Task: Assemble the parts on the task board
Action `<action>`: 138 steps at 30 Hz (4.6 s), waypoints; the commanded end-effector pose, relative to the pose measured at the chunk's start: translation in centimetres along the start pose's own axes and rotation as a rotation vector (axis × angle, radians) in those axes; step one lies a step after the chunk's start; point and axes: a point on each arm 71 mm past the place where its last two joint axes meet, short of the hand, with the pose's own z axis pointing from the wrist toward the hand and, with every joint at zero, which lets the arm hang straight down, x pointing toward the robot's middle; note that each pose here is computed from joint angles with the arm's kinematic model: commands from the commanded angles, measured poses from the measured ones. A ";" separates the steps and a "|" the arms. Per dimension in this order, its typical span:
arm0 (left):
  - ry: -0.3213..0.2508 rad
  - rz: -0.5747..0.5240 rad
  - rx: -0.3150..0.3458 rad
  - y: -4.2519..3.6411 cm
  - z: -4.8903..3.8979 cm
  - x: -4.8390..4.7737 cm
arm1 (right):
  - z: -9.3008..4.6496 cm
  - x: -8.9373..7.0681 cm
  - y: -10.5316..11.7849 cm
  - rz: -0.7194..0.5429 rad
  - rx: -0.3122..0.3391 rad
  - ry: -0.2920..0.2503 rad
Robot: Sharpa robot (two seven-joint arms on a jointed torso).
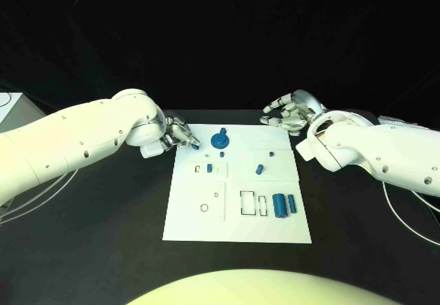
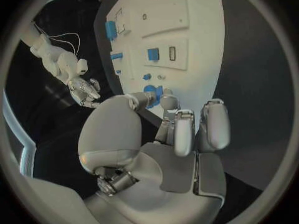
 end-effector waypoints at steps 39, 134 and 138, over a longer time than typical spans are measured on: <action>-0.037 0.187 0.004 0.08 -0.26 5.81 | 0.0 0.0 -0.2 -0.015 -0.015 0.012; 0.022 0.257 -0.025 0.01 -0.08 6.40 | -0.1 0.0 -0.4 -0.018 -0.013 0.017; 0.026 0.257 -0.025 -0.03 -0.06 6.45 | -0.1 0.0 -0.4 -0.018 -0.013 0.018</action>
